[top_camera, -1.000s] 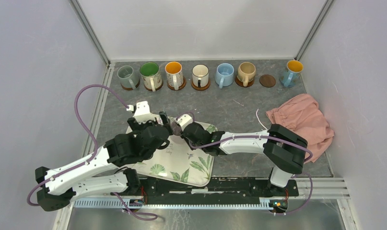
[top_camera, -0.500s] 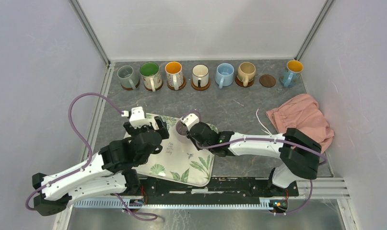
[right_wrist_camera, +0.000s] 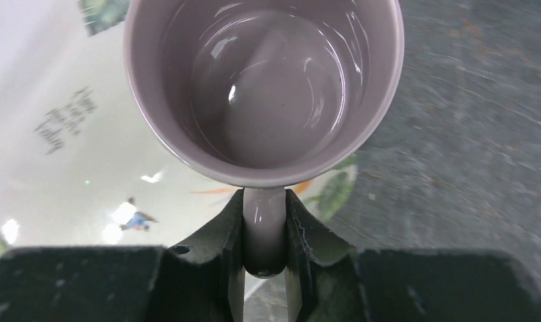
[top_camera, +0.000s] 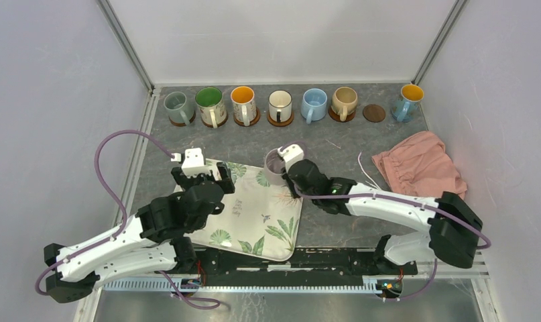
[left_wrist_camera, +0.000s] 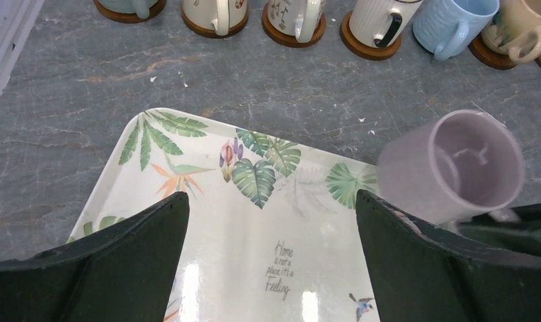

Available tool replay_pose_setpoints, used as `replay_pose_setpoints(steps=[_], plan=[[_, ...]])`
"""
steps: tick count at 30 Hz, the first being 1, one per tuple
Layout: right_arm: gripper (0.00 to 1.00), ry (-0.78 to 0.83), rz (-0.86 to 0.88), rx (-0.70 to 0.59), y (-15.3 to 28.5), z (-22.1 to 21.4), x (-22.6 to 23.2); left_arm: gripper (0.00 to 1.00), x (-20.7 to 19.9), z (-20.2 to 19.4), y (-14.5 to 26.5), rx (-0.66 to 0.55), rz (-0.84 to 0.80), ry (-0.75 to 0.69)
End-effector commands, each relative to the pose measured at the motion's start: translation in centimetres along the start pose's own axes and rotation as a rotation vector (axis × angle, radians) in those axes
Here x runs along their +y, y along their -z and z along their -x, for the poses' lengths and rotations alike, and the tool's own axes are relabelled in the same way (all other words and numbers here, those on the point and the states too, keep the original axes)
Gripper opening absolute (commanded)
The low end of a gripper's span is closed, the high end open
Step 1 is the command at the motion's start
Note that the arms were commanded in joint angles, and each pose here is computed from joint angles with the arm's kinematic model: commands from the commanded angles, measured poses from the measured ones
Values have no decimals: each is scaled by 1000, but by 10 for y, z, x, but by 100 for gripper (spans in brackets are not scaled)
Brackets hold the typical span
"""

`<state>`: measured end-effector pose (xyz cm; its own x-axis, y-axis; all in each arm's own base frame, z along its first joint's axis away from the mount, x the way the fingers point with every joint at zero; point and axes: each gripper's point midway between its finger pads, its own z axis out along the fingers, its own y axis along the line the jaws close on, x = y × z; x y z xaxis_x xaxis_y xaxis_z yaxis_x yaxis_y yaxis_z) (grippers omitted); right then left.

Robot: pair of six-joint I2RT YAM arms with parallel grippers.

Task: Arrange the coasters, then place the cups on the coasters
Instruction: Place the cup on the coaster.

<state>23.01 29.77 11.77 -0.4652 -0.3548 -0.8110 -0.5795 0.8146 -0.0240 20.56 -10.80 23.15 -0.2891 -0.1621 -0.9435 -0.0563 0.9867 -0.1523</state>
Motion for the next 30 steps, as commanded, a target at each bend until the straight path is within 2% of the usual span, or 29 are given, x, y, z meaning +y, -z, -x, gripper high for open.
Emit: replay_pose_setpoints(steps=[1,13,23,30], plan=[[0,-127,-115,-141,19,38,-46,100,-4,19,3,-43,-22,-3],[0,-235,-399,-100,44,20,-160,100,-7,36,6,-58,-52,-164],[0,-332,-587,-75,59,10,-252,100,-5,35,7,-70,-65,-177],[0,-404,-679,-112,60,23,-312,100,-6,35,8,-74,-74,-166]])
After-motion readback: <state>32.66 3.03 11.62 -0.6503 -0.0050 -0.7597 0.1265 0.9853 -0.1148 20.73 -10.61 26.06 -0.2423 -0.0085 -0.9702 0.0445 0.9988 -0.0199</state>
